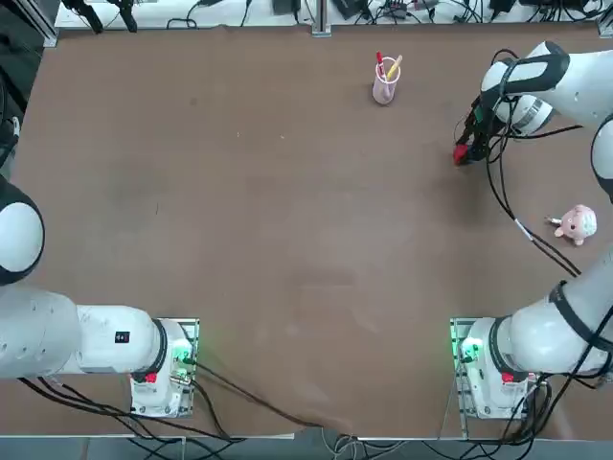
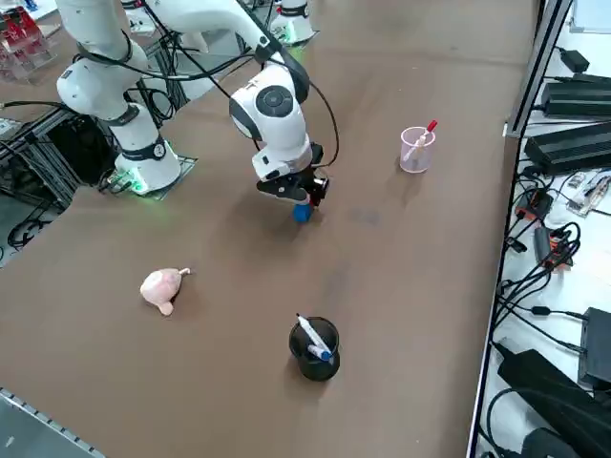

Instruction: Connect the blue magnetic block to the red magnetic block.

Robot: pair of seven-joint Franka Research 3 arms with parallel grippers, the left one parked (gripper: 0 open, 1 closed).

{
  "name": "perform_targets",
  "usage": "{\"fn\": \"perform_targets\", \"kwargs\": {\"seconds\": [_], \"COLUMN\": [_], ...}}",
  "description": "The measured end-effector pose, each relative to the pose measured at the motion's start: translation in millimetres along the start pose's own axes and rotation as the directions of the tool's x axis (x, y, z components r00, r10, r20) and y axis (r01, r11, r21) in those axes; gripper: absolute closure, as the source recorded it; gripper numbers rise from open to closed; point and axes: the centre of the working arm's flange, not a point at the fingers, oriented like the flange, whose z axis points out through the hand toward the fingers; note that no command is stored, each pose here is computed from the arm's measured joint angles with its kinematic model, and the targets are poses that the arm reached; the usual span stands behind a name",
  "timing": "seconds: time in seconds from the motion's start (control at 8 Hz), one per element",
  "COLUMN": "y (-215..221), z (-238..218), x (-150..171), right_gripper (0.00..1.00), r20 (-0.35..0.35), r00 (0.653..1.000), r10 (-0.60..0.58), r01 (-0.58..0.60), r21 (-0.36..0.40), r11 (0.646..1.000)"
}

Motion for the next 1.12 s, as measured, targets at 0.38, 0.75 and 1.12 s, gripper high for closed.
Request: {"fn": "perform_targets", "kwargs": {"seconds": [0.38, 0.75, 1.12], "y": [0.2, 0.3, -0.8], "z": [6.0, 9.7, 10.8], "x": [0.2, 0.9, -4.6], "right_gripper": [0.53, 0.53, 0.2], "r20": [-0.003, -0.007, -0.007], "r00": [1.0, 1.0, 1.0], "r10": [0.0, -0.011, -0.027], "r01": [0.0, 0.011, 0.027], "r21": [-0.003, -0.003, -0.003], "r11": [1.0, 1.0, 1.0]}}
